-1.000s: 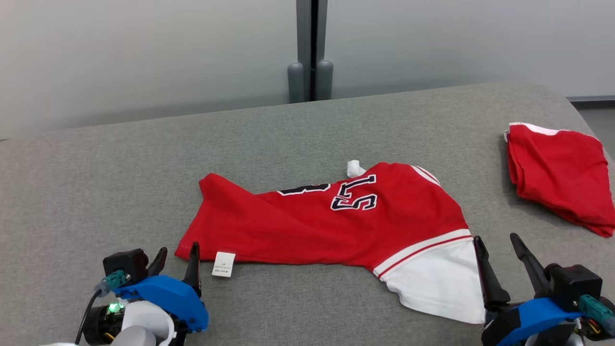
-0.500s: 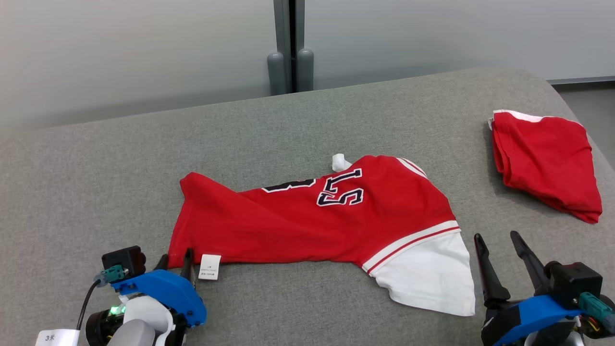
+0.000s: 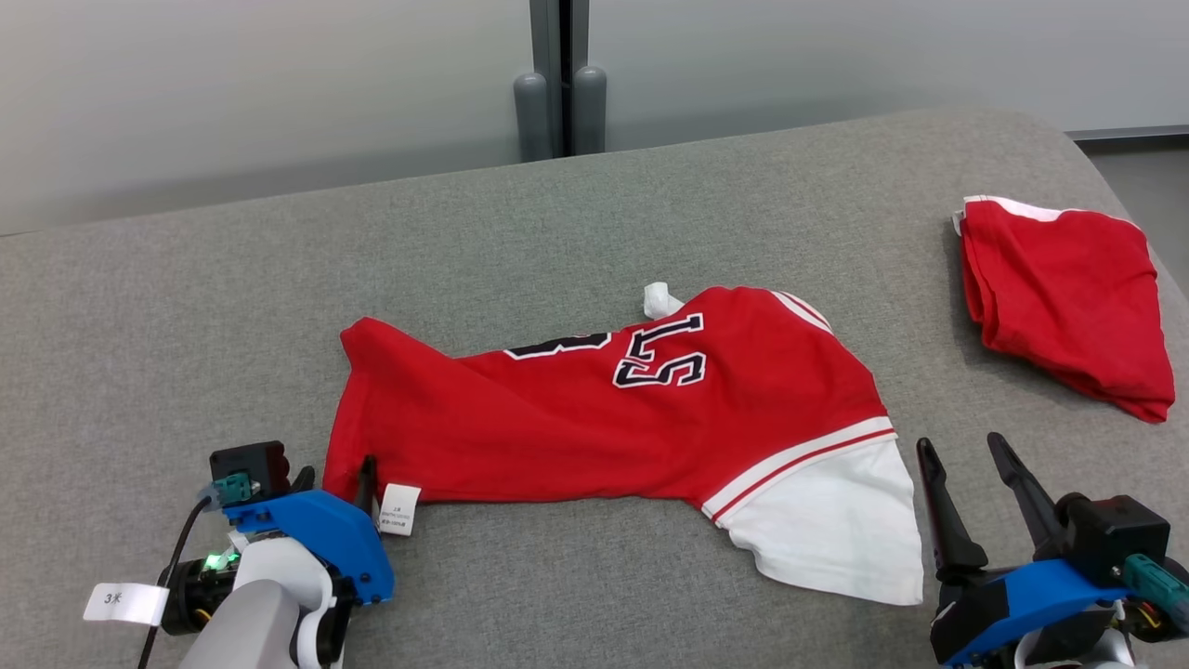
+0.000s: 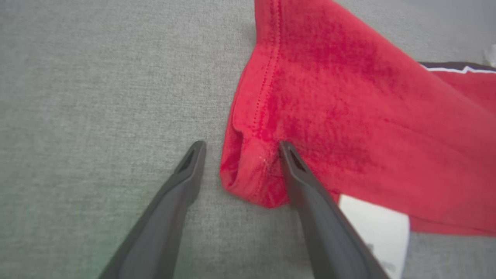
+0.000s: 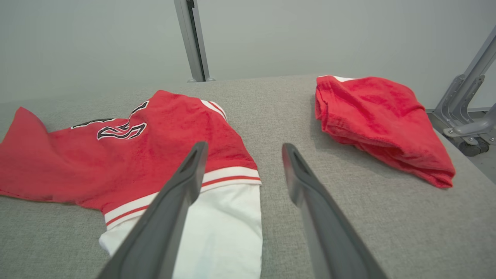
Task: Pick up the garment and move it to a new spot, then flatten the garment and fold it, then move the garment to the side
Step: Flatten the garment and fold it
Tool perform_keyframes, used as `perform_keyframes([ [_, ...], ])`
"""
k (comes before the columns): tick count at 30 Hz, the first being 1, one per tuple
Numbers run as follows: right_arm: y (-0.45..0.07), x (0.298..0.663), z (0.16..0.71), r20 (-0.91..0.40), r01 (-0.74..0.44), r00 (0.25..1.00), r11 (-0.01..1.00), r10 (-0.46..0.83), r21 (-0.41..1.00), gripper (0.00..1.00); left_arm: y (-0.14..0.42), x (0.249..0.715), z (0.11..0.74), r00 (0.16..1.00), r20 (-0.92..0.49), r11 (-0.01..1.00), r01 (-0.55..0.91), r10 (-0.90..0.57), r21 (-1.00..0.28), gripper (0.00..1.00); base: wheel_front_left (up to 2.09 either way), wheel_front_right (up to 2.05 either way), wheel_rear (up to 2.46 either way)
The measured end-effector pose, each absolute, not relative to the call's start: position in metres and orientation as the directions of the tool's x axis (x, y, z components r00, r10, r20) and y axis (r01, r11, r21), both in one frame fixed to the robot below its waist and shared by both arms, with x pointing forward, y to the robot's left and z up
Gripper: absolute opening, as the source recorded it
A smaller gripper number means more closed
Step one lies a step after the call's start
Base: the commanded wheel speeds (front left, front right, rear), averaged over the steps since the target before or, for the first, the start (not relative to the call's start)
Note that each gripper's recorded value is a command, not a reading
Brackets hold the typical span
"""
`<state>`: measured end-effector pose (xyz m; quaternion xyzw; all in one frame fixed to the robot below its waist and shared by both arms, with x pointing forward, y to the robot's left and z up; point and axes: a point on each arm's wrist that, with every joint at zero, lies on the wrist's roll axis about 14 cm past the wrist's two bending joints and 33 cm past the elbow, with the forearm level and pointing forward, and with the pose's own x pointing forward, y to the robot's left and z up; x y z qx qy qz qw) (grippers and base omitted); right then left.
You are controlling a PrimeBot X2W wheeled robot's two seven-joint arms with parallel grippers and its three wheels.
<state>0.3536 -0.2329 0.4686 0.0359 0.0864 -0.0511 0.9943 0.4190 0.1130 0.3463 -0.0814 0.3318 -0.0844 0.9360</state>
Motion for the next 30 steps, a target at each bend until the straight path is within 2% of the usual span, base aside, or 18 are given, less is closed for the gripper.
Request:
perform_keyframes([
  [6, -0.235, 0.353, 0.469, -0.175, 0.114, 0.979, 0.991, -0.101, 0.064, 1.00, 0.113, 0.416, 0.339, 0.735, -0.645, 0.975, 0.105, -0.209, -0.197, 1.00, 0.00, 0.00, 0.00],
  [7, -0.235, 0.353, 0.469, -0.175, 0.114, 0.979, 0.991, -0.102, 0.065, 1.00, 0.111, 0.415, 0.338, 0.730, -0.649, 0.973, 0.109, -0.216, -0.202, 0.80, 0.00, 0.00, 0.00],
  [8, -0.235, 0.353, 0.469, -0.174, 0.115, 0.979, 0.991, -0.102, 0.065, 1.00, 0.111, 0.413, 0.337, 0.721, -0.656, 0.972, 0.111, -0.222, -0.207, 0.50, 0.00, 0.00, 0.00],
  [9, -0.235, 0.353, 0.469, -0.172, 0.115, 0.980, 0.991, -0.102, 0.068, 1.00, 0.110, 0.413, 0.337, 0.719, -0.656, 0.971, 0.116, -0.229, -0.211, 0.39, 0.00, 0.00, 0.00],
  [10, -0.235, 0.354, 0.470, -0.170, 0.115, 0.980, 0.991, -0.101, 0.074, 1.00, 0.109, 0.412, 0.337, 0.719, -0.655, 0.969, 0.116, -0.232, -0.217, 0.00, 0.00, 0.00, 0.00],
  [16, -0.237, 0.352, 0.469, -0.182, 0.123, 0.977, 0.989, -0.107, 0.081, 1.00, 0.111, 0.408, 0.343, 0.772, -0.593, 0.964, 0.089, -0.227, -0.252, 0.00, 0.00, 0.00, 0.00],
  [22, -0.246, 0.328, 0.430, -0.409, 0.173, 0.905, 0.980, -0.118, 0.098, 1.00, 0.121, 0.402, 0.356, 0.843, -0.501, 0.958, 0.055, -0.195, -0.280, 0.00, 0.00, 0.00, 0.00],
  [30, -0.239, 0.307, 0.391, -0.586, 0.184, 0.806, 0.977, -0.086, 0.110, 1.00, 0.130, 0.388, 0.360, 0.863, -0.476, 0.952, 0.019, -0.170, -0.304, 0.00, 0.00, 0.00, 0.00],
])
